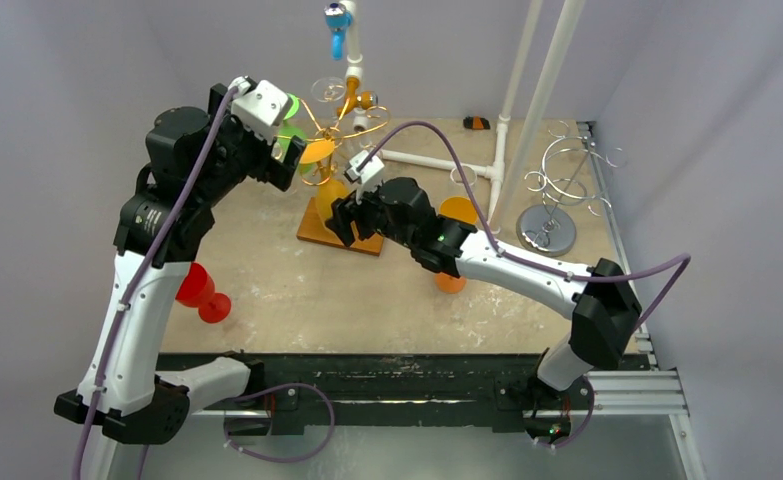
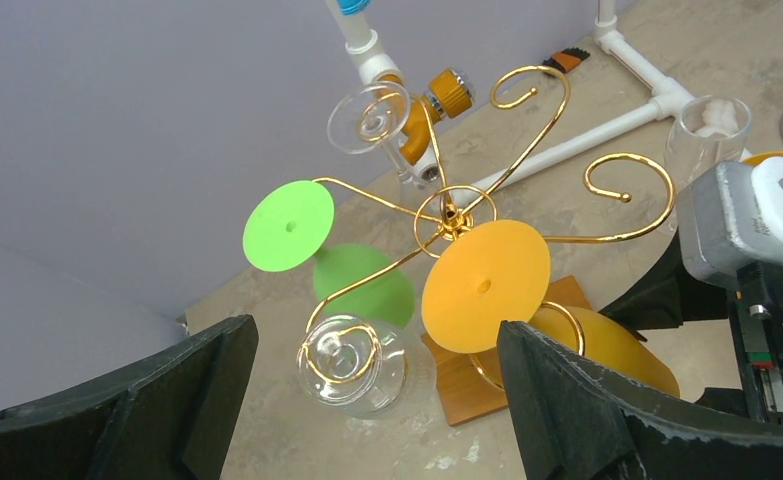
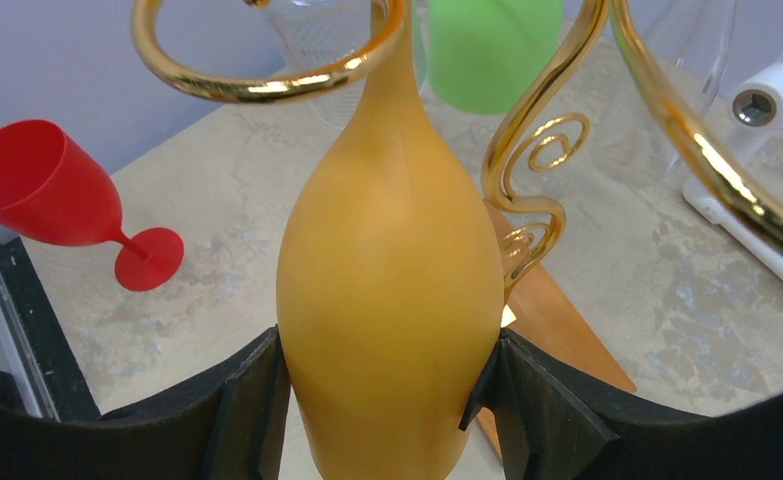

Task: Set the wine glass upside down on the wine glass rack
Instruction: Turn the wine glass upside down at the wine rack.

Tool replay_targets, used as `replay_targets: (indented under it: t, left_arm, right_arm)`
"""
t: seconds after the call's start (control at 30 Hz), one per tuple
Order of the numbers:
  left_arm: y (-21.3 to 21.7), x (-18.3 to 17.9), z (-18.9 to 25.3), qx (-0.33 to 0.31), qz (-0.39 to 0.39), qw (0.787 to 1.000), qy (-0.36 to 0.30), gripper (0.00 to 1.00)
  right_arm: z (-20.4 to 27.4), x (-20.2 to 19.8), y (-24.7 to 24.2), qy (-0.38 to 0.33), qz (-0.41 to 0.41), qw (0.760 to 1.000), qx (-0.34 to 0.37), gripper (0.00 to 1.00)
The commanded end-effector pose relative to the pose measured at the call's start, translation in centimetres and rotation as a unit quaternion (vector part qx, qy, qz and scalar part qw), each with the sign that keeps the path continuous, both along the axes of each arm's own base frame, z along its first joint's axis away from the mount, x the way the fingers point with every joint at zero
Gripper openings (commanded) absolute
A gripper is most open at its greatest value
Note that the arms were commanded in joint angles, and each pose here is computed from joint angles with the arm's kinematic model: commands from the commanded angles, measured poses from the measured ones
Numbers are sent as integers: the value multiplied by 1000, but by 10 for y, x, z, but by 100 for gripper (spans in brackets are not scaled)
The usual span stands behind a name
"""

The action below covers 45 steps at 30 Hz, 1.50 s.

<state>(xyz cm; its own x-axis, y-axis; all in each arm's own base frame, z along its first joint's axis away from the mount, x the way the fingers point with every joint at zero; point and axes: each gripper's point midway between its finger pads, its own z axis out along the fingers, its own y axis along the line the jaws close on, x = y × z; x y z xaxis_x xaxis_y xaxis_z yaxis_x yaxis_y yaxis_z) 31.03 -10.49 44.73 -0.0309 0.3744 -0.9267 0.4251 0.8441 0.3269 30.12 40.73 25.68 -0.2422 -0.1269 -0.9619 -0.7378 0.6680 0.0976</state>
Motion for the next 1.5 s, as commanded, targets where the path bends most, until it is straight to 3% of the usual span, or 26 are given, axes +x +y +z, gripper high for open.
replay_targets:
  t: [0.0,1.2,1.47]
  left_arm:
    - [9,5,-8,4,31,999,11,98]
    - [12,21,-20,17,53,998,17,99]
    - [13,23,-23,20,55,998,19,99]
  right_arm:
    - [42,4,12,-45,14,998,43,45]
    - [36,-18,10,-113,69,991,30,44]
    - [42,-21,7,-129,64,987,74,41]
